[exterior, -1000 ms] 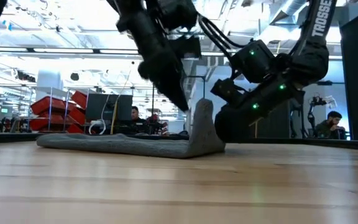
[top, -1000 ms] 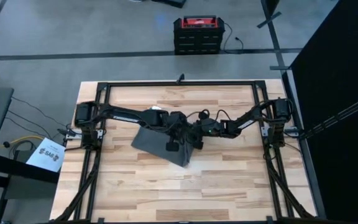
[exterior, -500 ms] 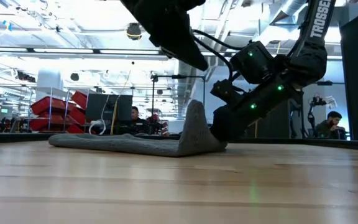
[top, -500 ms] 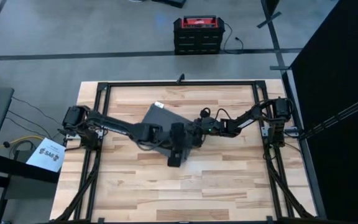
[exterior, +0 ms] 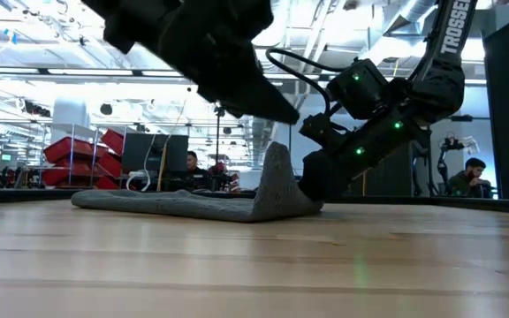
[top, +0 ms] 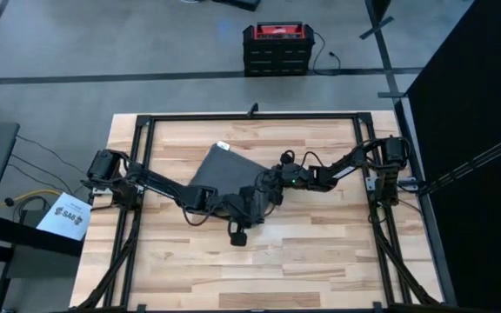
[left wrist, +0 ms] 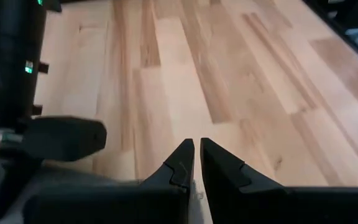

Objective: Roll towel
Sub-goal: Roll the gray towel

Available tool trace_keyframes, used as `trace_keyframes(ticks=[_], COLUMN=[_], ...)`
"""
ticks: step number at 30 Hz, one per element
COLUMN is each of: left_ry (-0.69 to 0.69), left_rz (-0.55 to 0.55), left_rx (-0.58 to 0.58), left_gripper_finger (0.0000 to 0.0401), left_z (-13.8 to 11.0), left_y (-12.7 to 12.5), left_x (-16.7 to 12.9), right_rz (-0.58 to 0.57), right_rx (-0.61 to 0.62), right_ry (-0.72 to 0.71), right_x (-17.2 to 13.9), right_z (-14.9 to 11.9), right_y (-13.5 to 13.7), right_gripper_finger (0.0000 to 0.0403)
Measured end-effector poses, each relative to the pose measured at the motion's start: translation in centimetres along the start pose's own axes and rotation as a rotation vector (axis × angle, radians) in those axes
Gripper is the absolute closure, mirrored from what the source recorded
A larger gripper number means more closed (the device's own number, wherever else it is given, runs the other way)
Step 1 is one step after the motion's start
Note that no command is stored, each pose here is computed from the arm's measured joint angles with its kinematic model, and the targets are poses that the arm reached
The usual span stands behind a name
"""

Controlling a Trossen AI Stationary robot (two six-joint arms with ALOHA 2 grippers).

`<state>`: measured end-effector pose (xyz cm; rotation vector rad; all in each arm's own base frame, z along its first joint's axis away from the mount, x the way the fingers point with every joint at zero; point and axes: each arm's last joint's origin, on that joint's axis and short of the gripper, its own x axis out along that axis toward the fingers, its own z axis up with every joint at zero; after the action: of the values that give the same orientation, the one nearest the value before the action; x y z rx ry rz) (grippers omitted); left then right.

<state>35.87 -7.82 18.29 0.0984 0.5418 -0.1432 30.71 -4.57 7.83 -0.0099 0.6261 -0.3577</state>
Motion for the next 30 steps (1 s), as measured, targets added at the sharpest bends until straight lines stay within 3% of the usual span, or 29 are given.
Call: trace_keyframes(ticks=[7, 12, 16, 20, 27, 30], left_ry=[-0.028, 0.169, 0.193, 0.265, 0.407, 0.475], left_rz=[0.0, 0.135, 0.158, 0.165, 0.129, 0.173], left_rx=[0.002, 0.081, 0.135, 0.17, 0.197, 0.195], left_gripper_finger=[0.0386, 0.0386, 0.0386, 0.0386, 0.0386, 0.0386], left_z=[0.0, 0.7, 3.8, 5.0, 4.1, 3.3], left_y=[-1.2, -1.0, -1.9, -3.0, -3.7, -3.3], left_x=[2.2, 4.3, 4.0, 4.2, 6.2, 6.3], right_rz=[-0.001, -0.005, -0.006, -0.007, -0.006, -0.005], right_rx=[-0.001, -0.007, -0.012, -0.024, -0.035, -0.054], right_ry=[0.001, 0.001, 0.003, 0.004, 0.0, 0.002], right_x=[0.0, 0.0, 0.0, 0.0, 0.1, 0.1], right_z=[0.0, 0.0, 0.0, 0.0, 0.1, 0.1], right_y=[0.0, 0.0, 0.0, -0.1, -0.2, -0.1], right_gripper_finger=[0.0262, 0.0262, 0.0262, 0.0262, 0.0262, 0.0262])
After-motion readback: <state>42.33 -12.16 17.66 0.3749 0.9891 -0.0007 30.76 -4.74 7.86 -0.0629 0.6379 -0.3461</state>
